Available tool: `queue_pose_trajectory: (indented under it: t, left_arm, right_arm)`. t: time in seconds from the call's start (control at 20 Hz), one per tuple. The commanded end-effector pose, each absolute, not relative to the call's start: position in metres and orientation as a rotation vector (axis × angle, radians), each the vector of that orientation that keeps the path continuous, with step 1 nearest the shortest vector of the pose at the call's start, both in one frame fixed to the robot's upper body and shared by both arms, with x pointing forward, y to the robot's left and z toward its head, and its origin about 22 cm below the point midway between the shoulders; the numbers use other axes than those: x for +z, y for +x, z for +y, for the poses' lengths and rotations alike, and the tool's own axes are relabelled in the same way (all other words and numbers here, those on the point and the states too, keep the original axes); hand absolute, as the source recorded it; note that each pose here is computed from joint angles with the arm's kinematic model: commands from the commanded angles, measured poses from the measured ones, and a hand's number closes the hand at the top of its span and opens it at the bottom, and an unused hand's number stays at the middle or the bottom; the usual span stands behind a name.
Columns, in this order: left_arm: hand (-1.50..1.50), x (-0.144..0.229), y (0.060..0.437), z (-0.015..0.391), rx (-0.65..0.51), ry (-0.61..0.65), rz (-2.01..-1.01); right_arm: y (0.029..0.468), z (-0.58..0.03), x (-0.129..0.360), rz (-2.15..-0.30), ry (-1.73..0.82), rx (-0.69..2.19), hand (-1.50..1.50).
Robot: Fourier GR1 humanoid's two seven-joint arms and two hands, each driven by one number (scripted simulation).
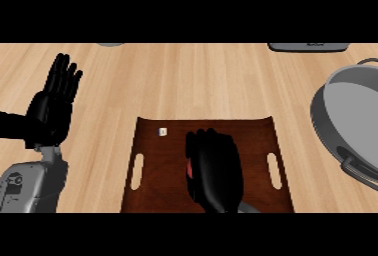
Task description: Pick the bell pepper from the tray and place it in the pot
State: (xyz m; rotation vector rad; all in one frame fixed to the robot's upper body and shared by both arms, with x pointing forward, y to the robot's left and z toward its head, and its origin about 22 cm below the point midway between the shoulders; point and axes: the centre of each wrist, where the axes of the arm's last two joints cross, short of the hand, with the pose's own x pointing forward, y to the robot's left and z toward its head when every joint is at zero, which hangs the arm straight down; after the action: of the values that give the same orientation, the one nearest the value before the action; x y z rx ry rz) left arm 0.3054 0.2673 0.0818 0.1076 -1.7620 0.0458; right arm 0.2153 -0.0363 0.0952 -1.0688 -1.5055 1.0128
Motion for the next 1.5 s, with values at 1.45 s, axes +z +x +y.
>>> queue_pose_trajectory:
  t: [1.45]
  left_arm:
    - [0.0, 0.085, 0.293, 0.27, 0.052, 0.104, -1.765]
  right_arm:
    - [0.237, -0.4, 0.173, -1.362, -1.486, 0.374, 1.5]
